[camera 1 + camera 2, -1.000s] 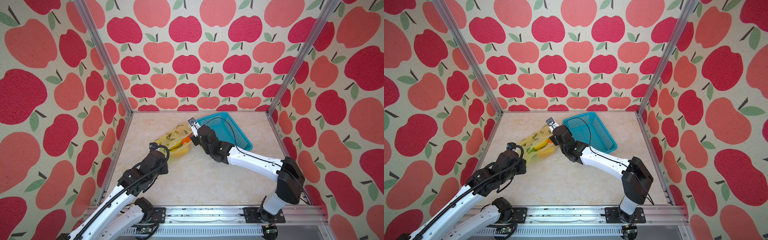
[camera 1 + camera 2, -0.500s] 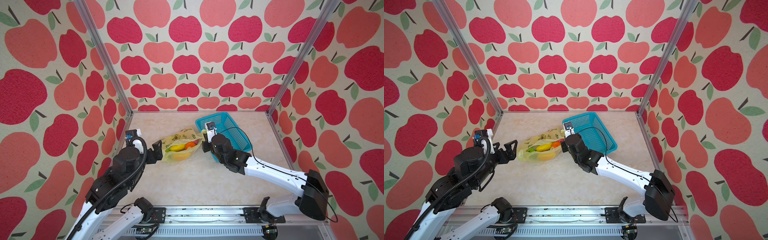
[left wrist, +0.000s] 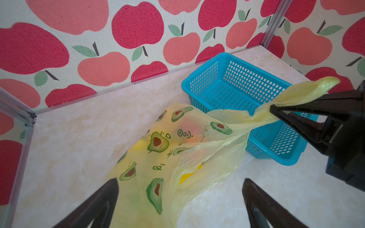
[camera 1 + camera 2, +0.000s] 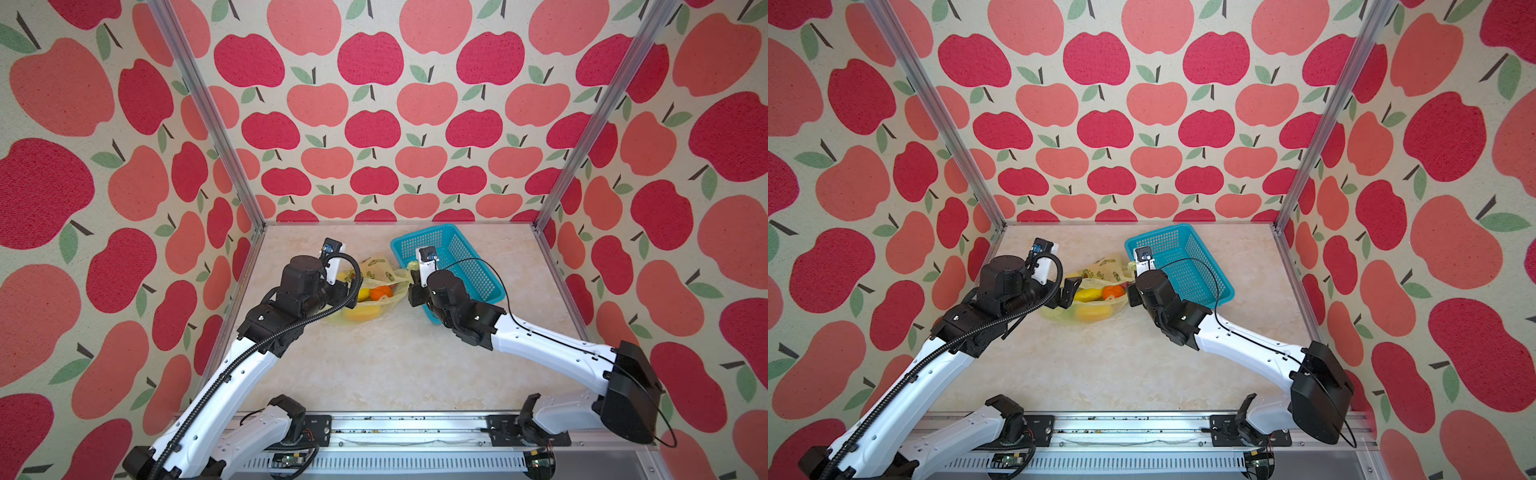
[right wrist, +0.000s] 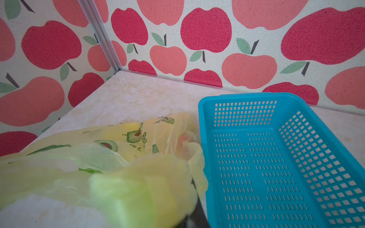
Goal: Untie the knot of the plastic bag and take out the fruit
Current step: Pick up the plastic bag from the center of the table.
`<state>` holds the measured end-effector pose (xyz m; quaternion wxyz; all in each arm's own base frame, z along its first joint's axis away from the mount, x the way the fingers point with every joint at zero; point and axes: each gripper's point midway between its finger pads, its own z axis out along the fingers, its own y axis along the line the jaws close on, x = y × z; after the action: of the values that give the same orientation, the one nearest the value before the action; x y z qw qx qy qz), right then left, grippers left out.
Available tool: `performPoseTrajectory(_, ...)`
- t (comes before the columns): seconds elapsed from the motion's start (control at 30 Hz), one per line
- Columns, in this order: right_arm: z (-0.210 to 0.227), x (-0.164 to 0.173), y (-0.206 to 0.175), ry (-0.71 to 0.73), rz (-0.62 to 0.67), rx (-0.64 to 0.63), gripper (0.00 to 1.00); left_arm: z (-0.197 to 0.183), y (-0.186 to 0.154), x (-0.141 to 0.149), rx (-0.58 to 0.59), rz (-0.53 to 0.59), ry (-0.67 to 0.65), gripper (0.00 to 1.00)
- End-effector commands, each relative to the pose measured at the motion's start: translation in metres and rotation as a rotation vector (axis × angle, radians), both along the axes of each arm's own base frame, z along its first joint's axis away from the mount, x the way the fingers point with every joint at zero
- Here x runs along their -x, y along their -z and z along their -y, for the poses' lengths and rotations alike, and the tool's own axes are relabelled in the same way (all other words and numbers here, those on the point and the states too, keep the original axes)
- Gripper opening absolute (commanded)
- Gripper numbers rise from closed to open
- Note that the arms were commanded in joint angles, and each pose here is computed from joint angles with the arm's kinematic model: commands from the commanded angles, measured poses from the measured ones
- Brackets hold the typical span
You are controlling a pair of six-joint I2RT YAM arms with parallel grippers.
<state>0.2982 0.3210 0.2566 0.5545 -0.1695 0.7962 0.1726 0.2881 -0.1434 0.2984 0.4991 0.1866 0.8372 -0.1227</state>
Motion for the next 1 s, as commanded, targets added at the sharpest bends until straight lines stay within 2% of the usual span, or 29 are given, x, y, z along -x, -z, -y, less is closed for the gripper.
performPoseTrajectory(0.0, 0.004, 0.000, 0.004, 0.003, -0.027, -0.039, 0.00, 0.014, 0.011, -0.004, 0.044, -0.006, 0.119, 0.99)
performPoseTrajectory(0.23, 0.002, -0.001, 0.001, -0.007, -0.040, -0.045, 0.00, 0.007, 0.061, -0.032, -0.052, -0.173, 0.067, 0.97)
performPoseTrajectory(0.33, 0.001, -0.004, 0.000, -0.012, -0.039, -0.055, 0.00, 0.011, 0.066, -0.036, -0.052, -0.195, 0.084, 1.00)
performPoseTrajectory(0.4, 0.000, -0.005, -0.001, -0.010, -0.045, -0.056, 0.00, 0.012, 0.060, -0.037, -0.055, -0.177, 0.084, 1.00)
performPoseTrajectory(0.5, 0.000, -0.007, -0.006, -0.005, -0.049, -0.060, 0.00, 0.006, 0.032, -0.037, -0.099, -0.111, 0.057, 0.99)
performPoseTrajectory(0.63, 0.000, -0.008, -0.013, -0.006, -0.042, -0.083, 0.00, 0.017, -0.002, -0.037, -0.180, -0.034, 0.130, 0.99)
performPoseTrajectory(0.7, -0.003, -0.007, -0.014, -0.015, -0.050, -0.095, 0.00, 0.030, 0.001, -0.037, -0.256, 0.019, 0.241, 0.97)
performPoseTrajectory(0.77, -0.004, -0.006, -0.014, -0.022, -0.059, -0.105, 0.00, 0.040, 0.009, -0.038, -0.322, 0.070, 0.298, 0.98)
performPoseTrajectory(0.87, -0.004, -0.005, -0.007, -0.020, -0.080, -0.098, 0.00, 0.048, 0.026, -0.037, -0.381, 0.070, 0.340, 1.00)
performPoseTrajectory(0.97, -0.004, -0.007, -0.001, -0.012, -0.094, -0.087, 0.00, 0.049, 0.048, -0.039, -0.421, 0.010, 0.365, 0.97)
